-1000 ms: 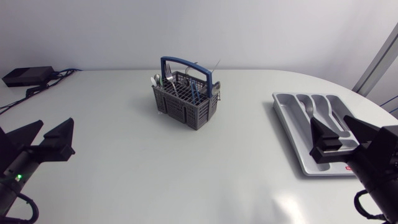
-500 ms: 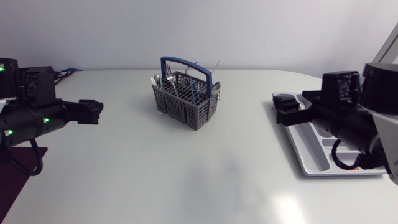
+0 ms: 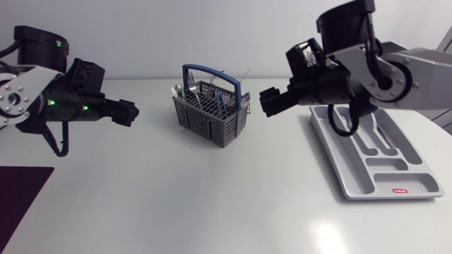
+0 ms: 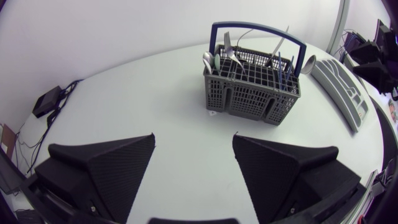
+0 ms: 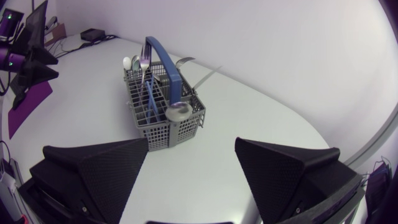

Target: Sort the cutlery from the basket into the organizer compartments.

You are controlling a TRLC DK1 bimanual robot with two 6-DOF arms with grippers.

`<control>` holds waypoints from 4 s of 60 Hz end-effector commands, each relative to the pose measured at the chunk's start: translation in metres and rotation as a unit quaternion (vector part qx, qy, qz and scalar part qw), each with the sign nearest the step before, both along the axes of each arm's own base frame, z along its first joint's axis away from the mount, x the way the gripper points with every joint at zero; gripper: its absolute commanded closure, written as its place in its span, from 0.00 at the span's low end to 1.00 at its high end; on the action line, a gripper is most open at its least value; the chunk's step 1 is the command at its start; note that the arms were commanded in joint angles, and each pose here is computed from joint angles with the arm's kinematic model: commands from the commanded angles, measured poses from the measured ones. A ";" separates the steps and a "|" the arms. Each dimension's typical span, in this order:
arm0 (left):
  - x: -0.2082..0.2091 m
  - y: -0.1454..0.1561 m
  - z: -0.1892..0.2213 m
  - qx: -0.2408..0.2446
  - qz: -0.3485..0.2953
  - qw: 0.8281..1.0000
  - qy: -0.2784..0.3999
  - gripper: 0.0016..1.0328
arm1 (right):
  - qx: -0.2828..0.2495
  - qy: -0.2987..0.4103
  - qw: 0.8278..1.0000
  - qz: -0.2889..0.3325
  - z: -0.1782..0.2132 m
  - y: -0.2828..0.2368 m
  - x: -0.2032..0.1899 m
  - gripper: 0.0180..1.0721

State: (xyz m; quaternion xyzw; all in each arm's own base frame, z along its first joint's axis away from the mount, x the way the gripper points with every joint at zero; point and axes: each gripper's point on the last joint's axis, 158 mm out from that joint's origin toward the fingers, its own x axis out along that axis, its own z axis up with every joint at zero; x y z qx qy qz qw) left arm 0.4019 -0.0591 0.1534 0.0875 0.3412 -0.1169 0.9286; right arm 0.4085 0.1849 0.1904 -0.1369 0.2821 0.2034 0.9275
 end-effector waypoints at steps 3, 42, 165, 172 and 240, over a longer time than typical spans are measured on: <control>0.025 0.000 -0.009 0.014 -0.015 1.000 0.005 0.16 | -0.042 0.006 0.998 0.040 0.000 0.022 0.014 0.05; 0.037 -0.004 -0.020 0.013 -0.038 0.999 -0.011 0.17 | -0.026 0.042 0.995 0.086 -0.058 0.071 0.106 0.64; 0.081 -0.140 -0.114 -0.117 -0.220 0.965 0.080 0.67 | 0.044 0.153 0.985 0.062 -0.126 -0.064 -0.062 0.92; 0.075 -0.149 -0.115 -0.138 -0.239 0.957 0.092 0.67 | 0.073 0.172 0.980 0.064 -0.132 -0.053 -0.050 0.92; -0.073 -0.091 -0.083 -0.128 -0.319 0.934 0.103 0.68 | 0.132 0.234 0.954 0.135 -0.133 0.053 -0.015 0.93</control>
